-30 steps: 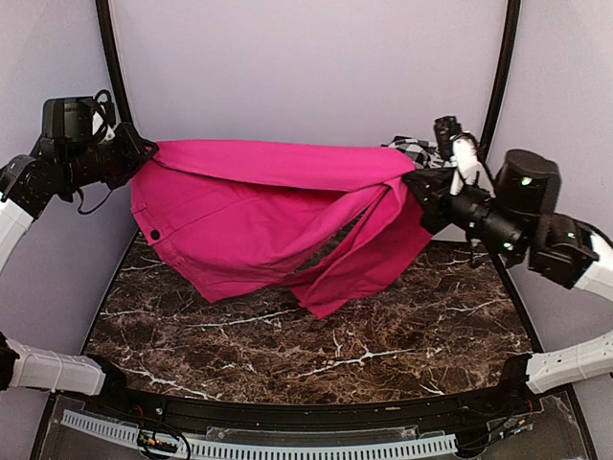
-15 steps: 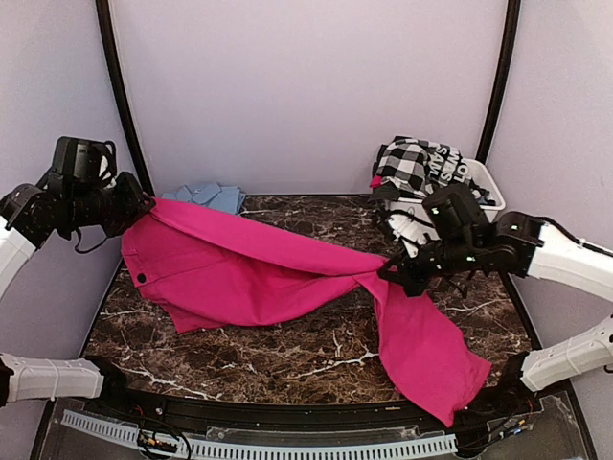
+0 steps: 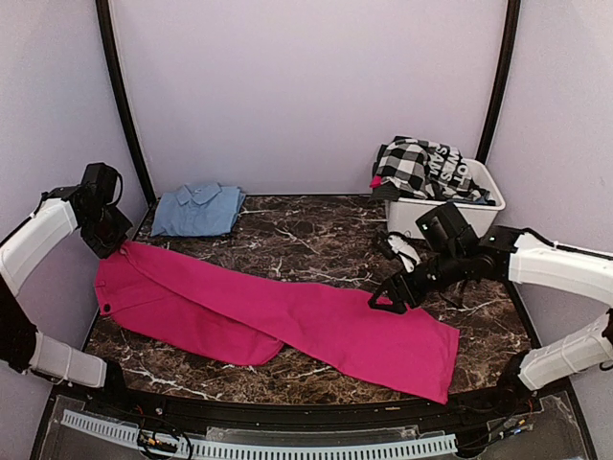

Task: Fold and stack the mixed laundry pile
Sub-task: Flatten out the crumpled trousers at the center of the board.

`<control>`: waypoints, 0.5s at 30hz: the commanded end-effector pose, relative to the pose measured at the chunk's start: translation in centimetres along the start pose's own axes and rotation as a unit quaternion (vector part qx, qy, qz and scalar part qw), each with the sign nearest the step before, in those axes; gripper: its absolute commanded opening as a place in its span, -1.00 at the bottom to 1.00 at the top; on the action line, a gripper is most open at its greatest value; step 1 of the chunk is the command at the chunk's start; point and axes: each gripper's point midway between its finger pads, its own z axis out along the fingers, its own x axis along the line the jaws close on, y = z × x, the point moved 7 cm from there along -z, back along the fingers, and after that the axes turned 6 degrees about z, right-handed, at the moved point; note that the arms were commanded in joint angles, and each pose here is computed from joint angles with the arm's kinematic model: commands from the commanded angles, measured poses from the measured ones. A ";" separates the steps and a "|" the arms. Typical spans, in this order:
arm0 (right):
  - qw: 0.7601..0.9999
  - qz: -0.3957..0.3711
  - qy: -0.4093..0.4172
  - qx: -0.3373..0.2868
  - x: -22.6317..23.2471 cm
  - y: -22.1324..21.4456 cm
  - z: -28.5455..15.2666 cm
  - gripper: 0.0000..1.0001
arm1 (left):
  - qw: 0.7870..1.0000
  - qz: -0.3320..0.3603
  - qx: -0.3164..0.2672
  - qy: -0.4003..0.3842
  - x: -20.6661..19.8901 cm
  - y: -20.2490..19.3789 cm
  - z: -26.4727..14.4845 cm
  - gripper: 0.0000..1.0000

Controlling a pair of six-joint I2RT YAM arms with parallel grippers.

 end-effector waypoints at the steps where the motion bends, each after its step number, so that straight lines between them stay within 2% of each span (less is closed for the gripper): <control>1: 0.999 -0.005 0.026 0.031 3.8 -2.8 0.2 0.35 | 0.999 -0.028 -0.008 0.046 1.4 1.7 3.1 -1.00; 4: 0.996 0.016 0.032 0.081 4.8 -4.0 1.2 0.31 | 0.996 -0.043 -0.007 0.075 2.4 2.8 4.9 -1.00; 8: 0.989 0.020 -0.028 0.144 5.4 -6.7 3.3 0.28 | 0.996 -0.044 0.011 0.080 2.3 3.6 6.9 -1.00; 15: 0.966 -0.030 -0.122 0.227 8.2 -11.2 5.5 0.28 | 0.996 -0.052 0.017 0.064 2.0 3.8 7.2 -1.00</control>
